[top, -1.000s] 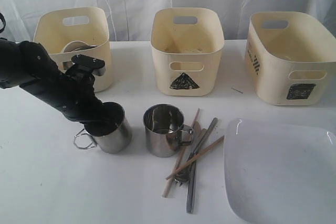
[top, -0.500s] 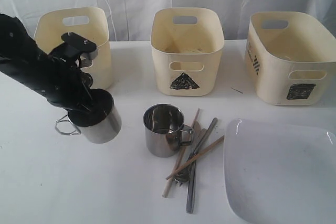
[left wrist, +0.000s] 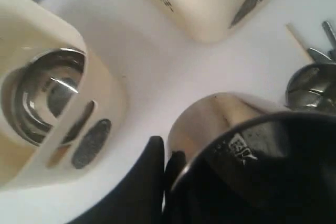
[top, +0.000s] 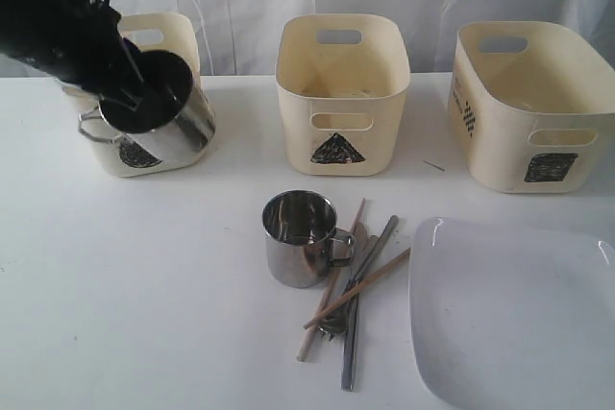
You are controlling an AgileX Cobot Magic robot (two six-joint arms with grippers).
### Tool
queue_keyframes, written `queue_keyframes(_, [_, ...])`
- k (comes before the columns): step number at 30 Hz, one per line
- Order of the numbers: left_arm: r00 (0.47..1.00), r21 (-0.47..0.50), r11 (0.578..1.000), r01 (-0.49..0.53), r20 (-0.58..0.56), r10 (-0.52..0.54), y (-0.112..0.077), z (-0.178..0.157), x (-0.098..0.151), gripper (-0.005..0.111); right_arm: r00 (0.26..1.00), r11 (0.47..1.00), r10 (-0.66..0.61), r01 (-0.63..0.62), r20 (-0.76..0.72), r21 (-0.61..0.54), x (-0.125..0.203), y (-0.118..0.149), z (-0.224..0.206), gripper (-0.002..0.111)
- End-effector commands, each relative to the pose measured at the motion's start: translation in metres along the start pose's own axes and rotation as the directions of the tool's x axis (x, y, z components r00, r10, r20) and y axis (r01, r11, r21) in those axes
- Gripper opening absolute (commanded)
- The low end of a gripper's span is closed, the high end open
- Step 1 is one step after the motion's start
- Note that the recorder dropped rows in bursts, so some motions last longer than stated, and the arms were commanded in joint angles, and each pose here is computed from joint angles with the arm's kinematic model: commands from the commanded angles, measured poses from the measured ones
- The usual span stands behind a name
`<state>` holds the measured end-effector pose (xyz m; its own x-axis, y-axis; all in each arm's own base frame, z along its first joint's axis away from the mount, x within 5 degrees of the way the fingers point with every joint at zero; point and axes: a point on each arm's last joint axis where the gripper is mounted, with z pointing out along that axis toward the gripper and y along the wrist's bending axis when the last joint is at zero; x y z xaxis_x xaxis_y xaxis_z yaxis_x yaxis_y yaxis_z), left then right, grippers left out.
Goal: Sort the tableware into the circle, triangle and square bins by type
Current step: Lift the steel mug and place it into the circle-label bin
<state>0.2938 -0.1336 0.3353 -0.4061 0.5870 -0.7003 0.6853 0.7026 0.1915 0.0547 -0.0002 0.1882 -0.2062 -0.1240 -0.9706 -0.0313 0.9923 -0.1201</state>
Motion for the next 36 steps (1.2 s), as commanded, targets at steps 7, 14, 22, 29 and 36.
queue_keyframes(7, [0.993, -0.312, 0.946, 0.088, 0.101, -0.059, 0.080, -0.002, -0.023, 0.000, 1.000, 1.000, -0.003, 0.003, 0.005, -0.003, 0.001, 0.000, 0.000, 0.000])
queue_keyframes(14, [0.974, -0.433, 0.889, 0.149, 0.219, -0.057, 0.145, 0.045, -0.024, 0.000, 1.000, 1.000, -0.003, 0.003, 0.005, -0.003, 0.001, 0.000, 0.000, 0.000])
queue_keyframes(22, [0.969, -0.454, 0.875, 0.165, 0.240, -0.058, 0.171, 0.107, -0.009, 0.007, 1.000, 1.000, -0.003, 0.003, 0.005, -0.003, 0.001, 0.000, 0.000, 0.000])
queue_keyframes(29, [0.956, -0.429, 0.871, 0.240, 0.262, -0.134, 0.172, 0.118, -0.003, 0.044, 1.000, 1.000, -0.003, 0.003, 0.005, -0.003, 0.001, 0.000, 0.000, 0.000])
queue_keyframes(36, [0.962, -0.413, 0.877, 0.245, 0.219, -0.166, 0.167, 0.095, -0.009, 0.043, 1.000, 1.000, -0.003, 0.003, 0.005, -0.003, 0.001, 0.000, 0.000, 0.000])
